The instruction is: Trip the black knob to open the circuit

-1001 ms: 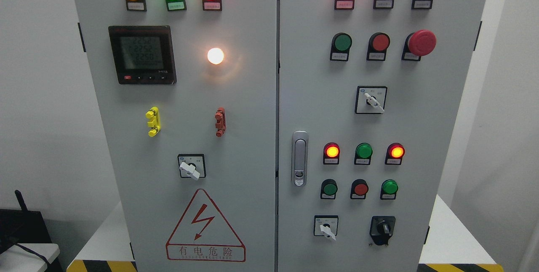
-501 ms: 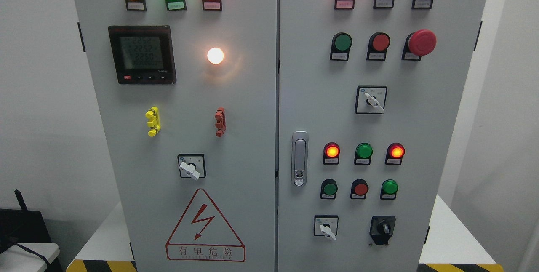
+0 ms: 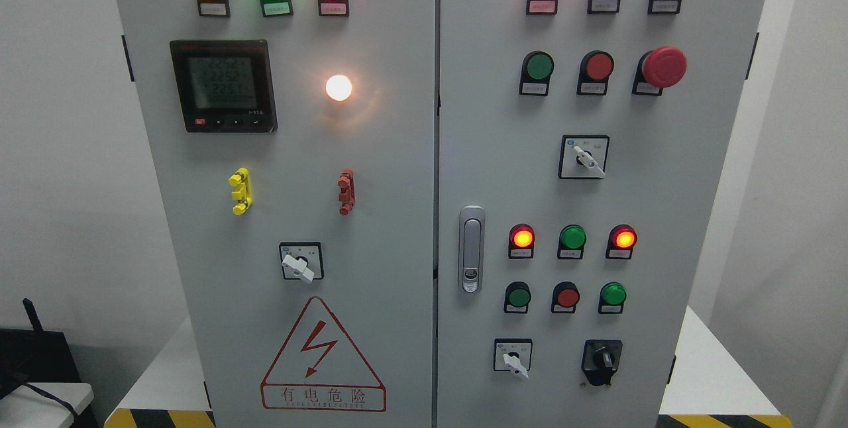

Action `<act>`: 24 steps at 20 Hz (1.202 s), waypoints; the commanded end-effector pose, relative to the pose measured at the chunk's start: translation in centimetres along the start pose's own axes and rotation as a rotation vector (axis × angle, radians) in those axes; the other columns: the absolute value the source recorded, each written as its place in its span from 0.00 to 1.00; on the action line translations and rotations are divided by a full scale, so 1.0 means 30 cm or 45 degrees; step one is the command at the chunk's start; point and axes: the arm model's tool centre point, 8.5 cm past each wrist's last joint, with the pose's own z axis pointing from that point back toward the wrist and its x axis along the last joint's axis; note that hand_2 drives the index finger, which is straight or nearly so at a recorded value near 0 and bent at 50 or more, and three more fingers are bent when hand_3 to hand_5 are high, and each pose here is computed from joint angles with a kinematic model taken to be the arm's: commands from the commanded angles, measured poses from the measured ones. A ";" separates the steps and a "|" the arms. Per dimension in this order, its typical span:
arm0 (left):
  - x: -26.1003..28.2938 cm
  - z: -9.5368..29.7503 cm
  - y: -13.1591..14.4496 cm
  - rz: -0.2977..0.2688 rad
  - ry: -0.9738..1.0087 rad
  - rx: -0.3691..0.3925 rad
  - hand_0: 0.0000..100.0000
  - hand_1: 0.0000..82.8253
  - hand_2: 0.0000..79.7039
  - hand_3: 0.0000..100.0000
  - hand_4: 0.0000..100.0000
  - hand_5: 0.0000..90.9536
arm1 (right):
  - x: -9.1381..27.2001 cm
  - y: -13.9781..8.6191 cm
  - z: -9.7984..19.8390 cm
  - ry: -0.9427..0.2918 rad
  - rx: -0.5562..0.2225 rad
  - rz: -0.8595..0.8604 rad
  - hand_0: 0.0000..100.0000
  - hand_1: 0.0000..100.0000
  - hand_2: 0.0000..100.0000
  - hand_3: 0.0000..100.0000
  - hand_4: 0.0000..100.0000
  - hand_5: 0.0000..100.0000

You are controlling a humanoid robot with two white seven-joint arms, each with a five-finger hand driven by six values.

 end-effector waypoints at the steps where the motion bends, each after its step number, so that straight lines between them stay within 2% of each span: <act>1: 0.017 -0.002 -0.003 -0.043 -0.012 -0.007 0.12 0.47 0.00 0.00 0.00 0.00 | 0.033 0.055 -0.071 -0.011 -0.029 -0.053 0.19 0.83 0.37 0.77 0.84 0.89; 9: 0.017 -0.002 -0.003 -0.043 -0.012 -0.007 0.12 0.47 0.00 0.00 0.00 0.00 | 0.052 0.142 -0.123 0.029 -0.001 -0.093 0.22 0.82 0.38 0.79 0.86 0.90; 13: 0.020 -0.002 -0.003 -0.043 -0.014 -0.007 0.12 0.47 0.00 0.00 0.00 0.00 | 0.065 0.180 -0.165 0.038 -0.018 -0.118 0.24 0.81 0.38 0.79 0.86 0.90; 24: 0.017 -0.001 -0.006 -0.041 -0.011 -0.008 0.12 0.47 0.00 0.00 0.00 0.00 | 0.073 0.194 -0.237 0.063 -0.061 -0.100 0.27 0.79 0.38 0.78 0.86 0.90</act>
